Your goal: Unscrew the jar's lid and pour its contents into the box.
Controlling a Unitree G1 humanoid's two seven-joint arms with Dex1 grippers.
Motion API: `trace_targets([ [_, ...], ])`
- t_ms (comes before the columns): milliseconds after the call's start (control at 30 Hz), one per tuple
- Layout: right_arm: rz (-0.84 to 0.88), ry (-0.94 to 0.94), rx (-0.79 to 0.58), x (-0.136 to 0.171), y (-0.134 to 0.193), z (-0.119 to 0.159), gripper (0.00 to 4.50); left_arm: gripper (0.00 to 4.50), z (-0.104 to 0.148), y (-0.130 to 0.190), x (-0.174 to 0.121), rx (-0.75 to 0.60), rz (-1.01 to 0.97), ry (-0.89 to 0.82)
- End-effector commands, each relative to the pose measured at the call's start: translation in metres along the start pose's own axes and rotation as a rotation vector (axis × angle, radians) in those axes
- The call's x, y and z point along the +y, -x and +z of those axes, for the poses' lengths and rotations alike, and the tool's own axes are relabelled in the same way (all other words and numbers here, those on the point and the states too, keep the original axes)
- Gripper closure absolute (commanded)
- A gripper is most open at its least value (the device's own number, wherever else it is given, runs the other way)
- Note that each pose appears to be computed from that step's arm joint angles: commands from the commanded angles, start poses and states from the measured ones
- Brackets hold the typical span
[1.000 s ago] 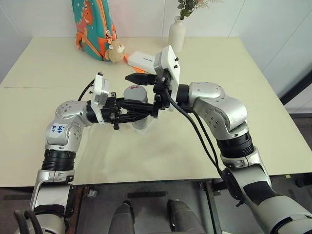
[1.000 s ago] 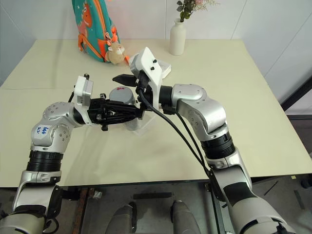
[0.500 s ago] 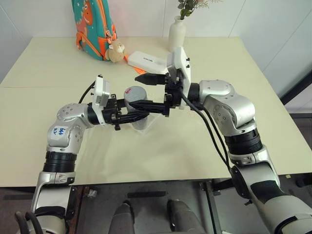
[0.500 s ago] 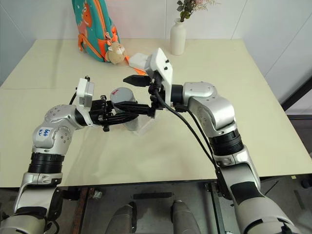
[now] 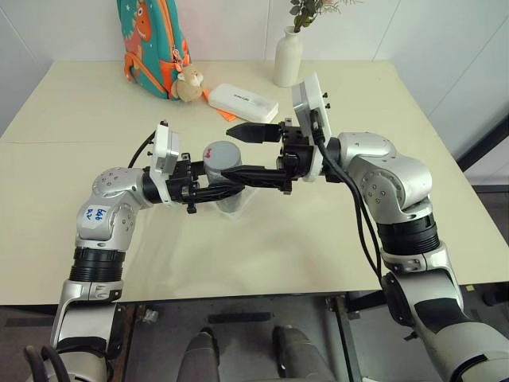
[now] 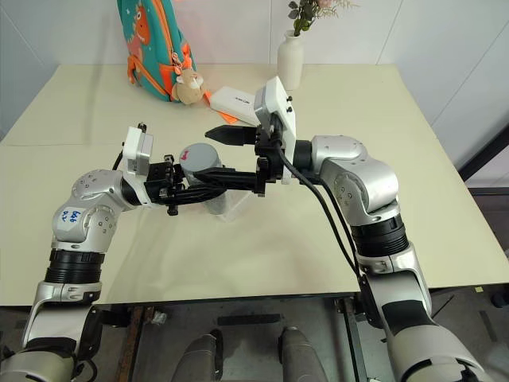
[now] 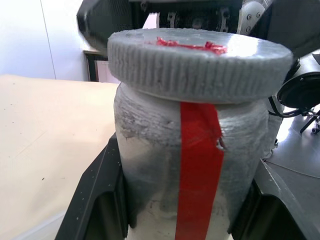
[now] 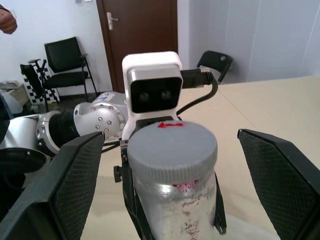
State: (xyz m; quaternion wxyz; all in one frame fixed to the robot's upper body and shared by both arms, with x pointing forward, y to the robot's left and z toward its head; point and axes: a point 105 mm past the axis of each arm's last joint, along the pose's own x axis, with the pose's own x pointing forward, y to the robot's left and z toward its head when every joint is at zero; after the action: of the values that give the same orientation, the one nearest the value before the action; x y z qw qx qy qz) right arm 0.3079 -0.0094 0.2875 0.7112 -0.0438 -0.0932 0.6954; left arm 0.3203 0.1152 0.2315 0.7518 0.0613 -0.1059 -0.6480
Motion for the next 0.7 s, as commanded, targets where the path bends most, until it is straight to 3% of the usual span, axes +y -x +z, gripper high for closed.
trace_targets([
  [33, 0.021, 0.034, -0.042, 0.004, -0.006, 0.019, 0.03, 2.56, 0.011, 0.004, -0.002, -0.021, -0.004, -0.047],
  [700, 0.037, 0.046, 0.011, 0.004, -0.021, 0.009, 0.03, 2.56, 0.013, 0.000, -0.002, -0.021, -0.013, -0.049],
])
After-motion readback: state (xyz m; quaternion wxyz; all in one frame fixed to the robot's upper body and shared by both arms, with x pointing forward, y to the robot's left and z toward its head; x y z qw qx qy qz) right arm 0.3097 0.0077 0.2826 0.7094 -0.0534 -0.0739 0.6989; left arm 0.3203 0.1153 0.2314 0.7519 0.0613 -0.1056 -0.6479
